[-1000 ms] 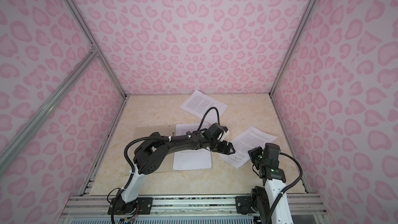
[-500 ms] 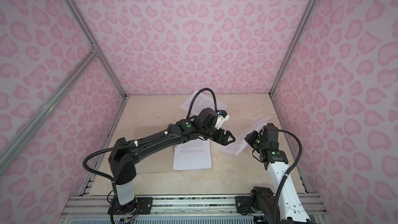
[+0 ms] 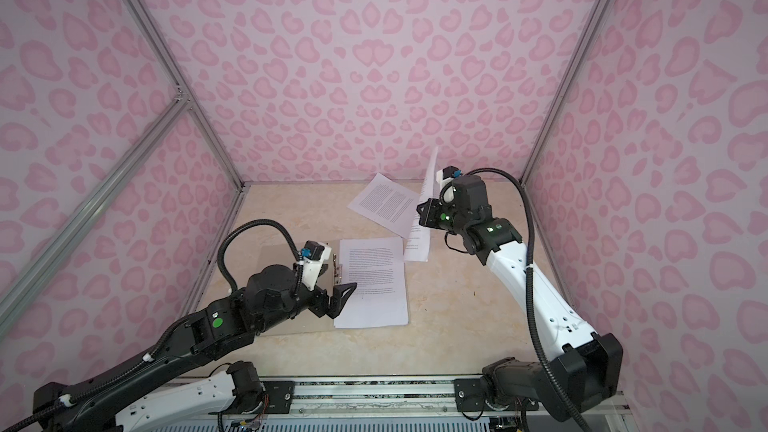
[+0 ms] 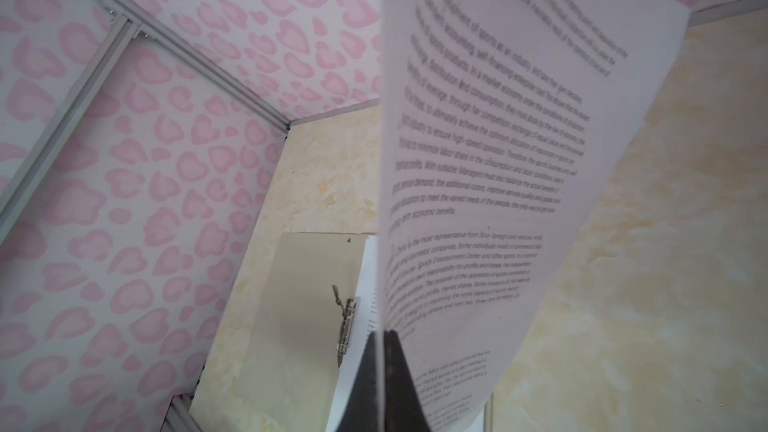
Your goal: Put the files into the folder
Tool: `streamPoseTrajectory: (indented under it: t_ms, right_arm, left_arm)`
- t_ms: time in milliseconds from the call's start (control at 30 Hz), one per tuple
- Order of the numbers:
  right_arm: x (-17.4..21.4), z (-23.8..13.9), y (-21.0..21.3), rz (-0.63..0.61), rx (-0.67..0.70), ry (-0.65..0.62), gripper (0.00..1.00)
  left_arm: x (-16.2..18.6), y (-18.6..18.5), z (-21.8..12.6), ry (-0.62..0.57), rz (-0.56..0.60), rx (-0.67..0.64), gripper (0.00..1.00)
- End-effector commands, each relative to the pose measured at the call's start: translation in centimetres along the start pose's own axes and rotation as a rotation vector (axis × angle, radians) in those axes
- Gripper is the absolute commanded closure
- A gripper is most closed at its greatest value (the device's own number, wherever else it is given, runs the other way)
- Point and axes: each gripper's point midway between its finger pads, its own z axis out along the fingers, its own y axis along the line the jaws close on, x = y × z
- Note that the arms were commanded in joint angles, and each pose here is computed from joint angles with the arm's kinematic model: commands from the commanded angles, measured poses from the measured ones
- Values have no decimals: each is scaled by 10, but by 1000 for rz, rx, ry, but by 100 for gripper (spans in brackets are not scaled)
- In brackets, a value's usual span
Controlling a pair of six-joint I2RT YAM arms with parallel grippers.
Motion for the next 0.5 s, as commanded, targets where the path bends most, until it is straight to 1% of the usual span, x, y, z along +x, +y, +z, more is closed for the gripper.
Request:
streamPoseTrajectory:
  t_ms: [0,33,100,167,233,267,333,367,467]
  right_arm:
    - [13,5,42,6,-182,85,100]
    - [13,3,45,11,-209,83,100]
    - [15,6,39,18,-209,88,100]
    - [25,17,20,44,-189,126,100]
    - [40,32,5,63,-200,165,100]
    - [50,42,-7,85,-184,189,100]
    - [70,61,-29,88,-145,240,100]
    - [82,71,-43,79,-101,268,100]
    - [115,96,-74,65,-29,355,100]
  left_arm:
    - [2,51,-28,-101,-19,-226,3]
    - [5,60,-37,-124,-35,-248,3]
    - [10,74,-55,-172,-69,-279,3]
    - [13,80,-69,-227,-110,-267,3]
    - [16,81,-77,-263,-148,-235,3]
    - [18,80,-79,-266,-162,-218,3]
    - [24,79,-80,-248,-178,-205,3]
    - [28,79,-81,-226,-178,-202,3]
    - [36,79,-82,-162,-164,-204,3]
